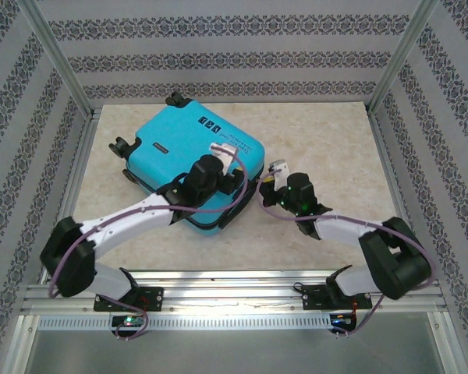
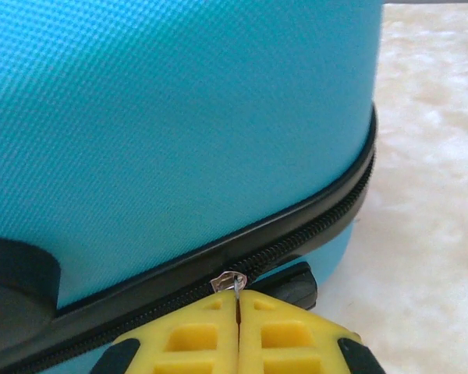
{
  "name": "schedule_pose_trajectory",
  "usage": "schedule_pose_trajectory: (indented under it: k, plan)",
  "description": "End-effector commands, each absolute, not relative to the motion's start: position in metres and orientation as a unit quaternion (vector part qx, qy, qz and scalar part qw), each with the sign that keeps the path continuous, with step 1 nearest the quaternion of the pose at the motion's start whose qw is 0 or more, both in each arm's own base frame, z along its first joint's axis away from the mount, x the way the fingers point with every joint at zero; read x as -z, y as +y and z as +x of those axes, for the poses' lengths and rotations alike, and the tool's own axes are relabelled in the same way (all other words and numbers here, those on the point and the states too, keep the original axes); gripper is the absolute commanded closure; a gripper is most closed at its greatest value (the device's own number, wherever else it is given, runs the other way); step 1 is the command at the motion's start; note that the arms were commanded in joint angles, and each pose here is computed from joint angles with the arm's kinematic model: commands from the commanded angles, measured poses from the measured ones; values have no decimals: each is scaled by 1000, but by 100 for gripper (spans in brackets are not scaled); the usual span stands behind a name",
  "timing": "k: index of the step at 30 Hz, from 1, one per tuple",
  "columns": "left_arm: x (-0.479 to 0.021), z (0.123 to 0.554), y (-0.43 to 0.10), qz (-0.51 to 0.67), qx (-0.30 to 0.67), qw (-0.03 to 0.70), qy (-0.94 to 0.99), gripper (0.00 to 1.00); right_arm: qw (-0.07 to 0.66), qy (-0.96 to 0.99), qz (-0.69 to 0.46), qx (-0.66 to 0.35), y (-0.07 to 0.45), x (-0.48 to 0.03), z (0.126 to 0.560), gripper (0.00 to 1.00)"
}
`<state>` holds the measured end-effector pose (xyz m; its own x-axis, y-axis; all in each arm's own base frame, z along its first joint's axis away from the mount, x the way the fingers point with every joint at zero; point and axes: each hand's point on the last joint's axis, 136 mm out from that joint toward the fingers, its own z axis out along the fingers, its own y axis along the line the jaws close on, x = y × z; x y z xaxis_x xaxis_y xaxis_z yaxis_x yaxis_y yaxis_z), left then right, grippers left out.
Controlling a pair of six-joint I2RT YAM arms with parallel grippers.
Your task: Pack the luggage
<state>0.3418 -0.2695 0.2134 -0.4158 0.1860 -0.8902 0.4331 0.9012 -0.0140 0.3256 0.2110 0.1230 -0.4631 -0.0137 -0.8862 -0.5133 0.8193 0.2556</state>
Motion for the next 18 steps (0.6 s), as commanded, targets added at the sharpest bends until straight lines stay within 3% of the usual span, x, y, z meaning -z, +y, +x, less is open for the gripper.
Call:
schedule_pose_trajectory:
  k: [1, 5, 11, 18]
  plan:
    - [-71, 261, -166, 162, -43, 269, 948, 32, 532, 797, -118, -261, 206, -150, 319, 100]
    - [-73, 255, -141, 115, -53, 277, 953, 30, 531, 803, -108, -248, 203, -148, 311, 100]
    - [-70, 255, -130, 101, -63, 273, 955, 31, 547, 826, -55, -126, 161, -146, 341, 100]
    - [-71, 255, -127, 93, -61, 274, 955, 32, 561, 818, -34, -124, 145, -163, 369, 100]
